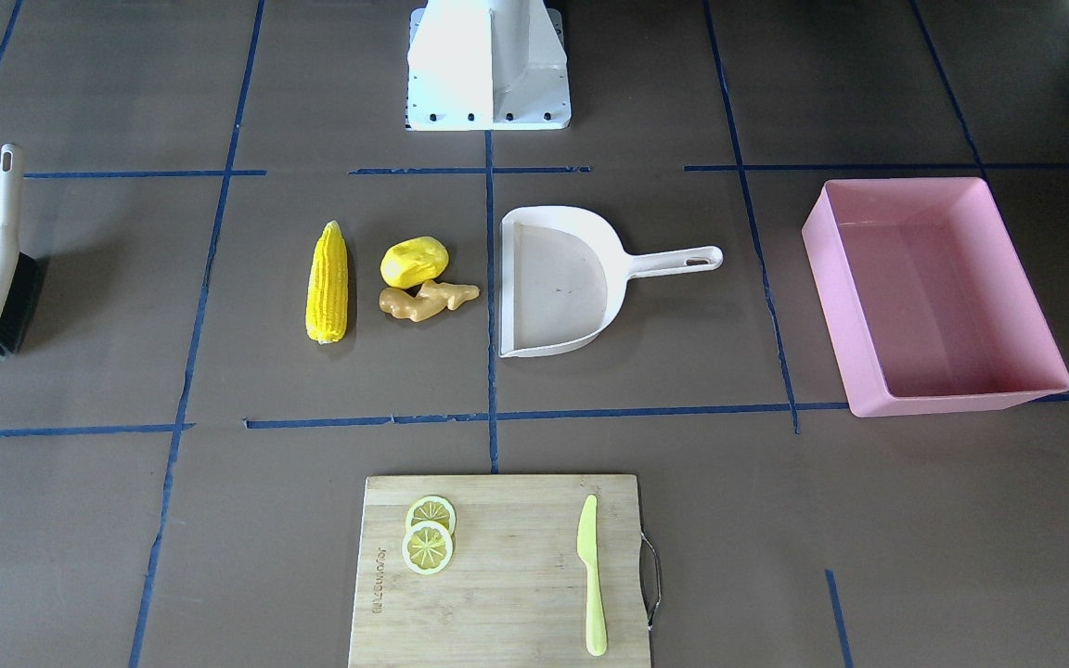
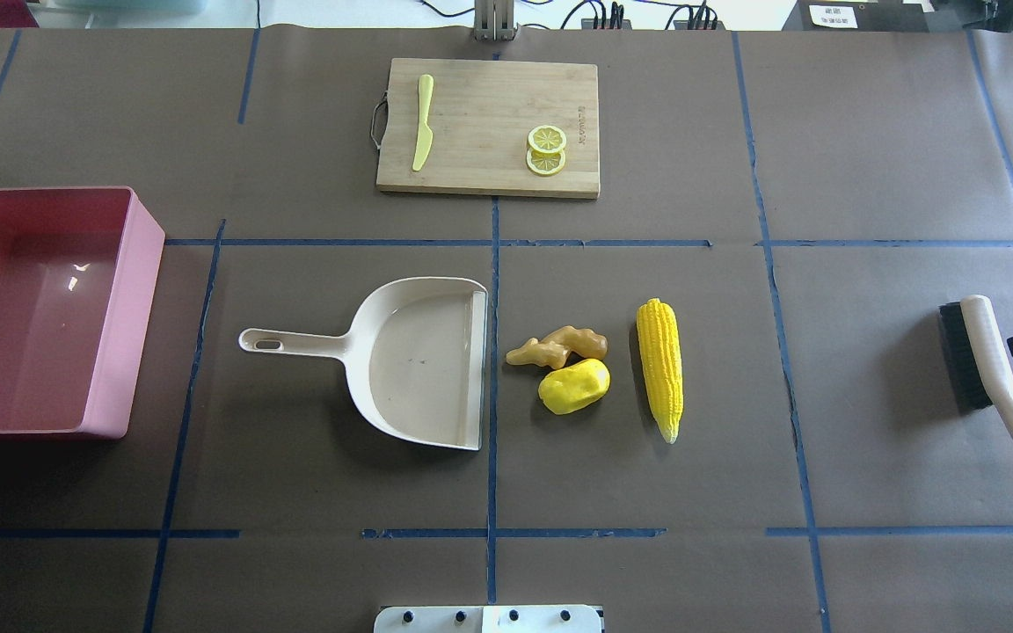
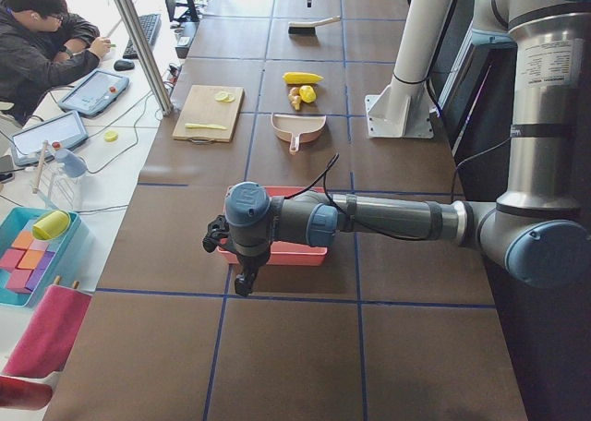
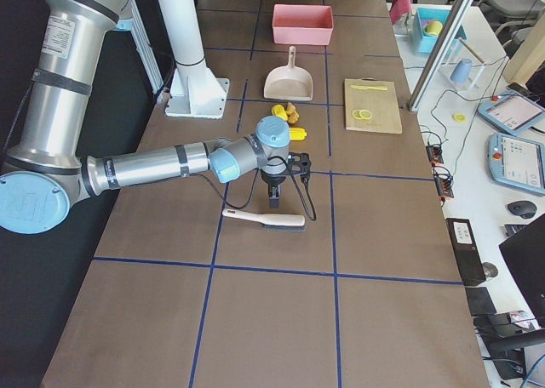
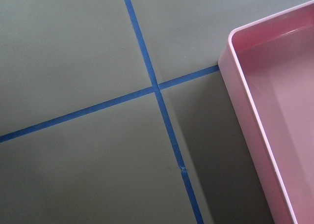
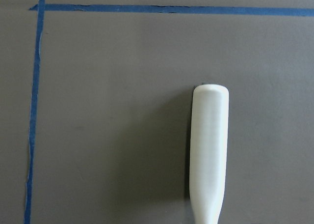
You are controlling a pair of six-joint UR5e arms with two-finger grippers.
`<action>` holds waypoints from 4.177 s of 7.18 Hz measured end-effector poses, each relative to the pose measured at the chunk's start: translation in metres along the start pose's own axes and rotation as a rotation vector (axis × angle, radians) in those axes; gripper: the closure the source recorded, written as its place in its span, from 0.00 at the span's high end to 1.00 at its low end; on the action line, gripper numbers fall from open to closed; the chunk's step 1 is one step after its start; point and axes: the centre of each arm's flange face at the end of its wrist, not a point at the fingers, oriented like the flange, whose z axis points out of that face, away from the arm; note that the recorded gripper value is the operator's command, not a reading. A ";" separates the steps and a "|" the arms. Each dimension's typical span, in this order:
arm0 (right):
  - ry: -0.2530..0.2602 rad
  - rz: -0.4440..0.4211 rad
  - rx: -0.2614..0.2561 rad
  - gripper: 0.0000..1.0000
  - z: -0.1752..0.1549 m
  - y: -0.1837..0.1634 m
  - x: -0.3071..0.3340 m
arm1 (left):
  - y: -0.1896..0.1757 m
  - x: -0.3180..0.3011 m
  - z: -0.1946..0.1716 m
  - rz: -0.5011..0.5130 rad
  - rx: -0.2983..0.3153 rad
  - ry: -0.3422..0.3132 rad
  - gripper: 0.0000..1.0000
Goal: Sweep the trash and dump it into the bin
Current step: 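Grasp the white handle of the black brush with the right gripper, then reach the left gripper to the beige dustpan handle and grasp it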
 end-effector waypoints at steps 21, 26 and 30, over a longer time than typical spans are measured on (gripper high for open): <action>0.108 -0.066 -0.107 0.04 0.111 0.053 0.018 | -0.072 0.120 -0.002 0.301 0.110 0.059 0.99; 0.101 -0.081 -0.100 0.05 0.110 0.052 0.014 | -0.146 0.368 0.037 0.810 0.195 0.203 0.98; 0.102 -0.079 -0.099 0.05 0.110 0.052 0.015 | -0.136 0.510 0.080 0.954 0.107 0.164 0.98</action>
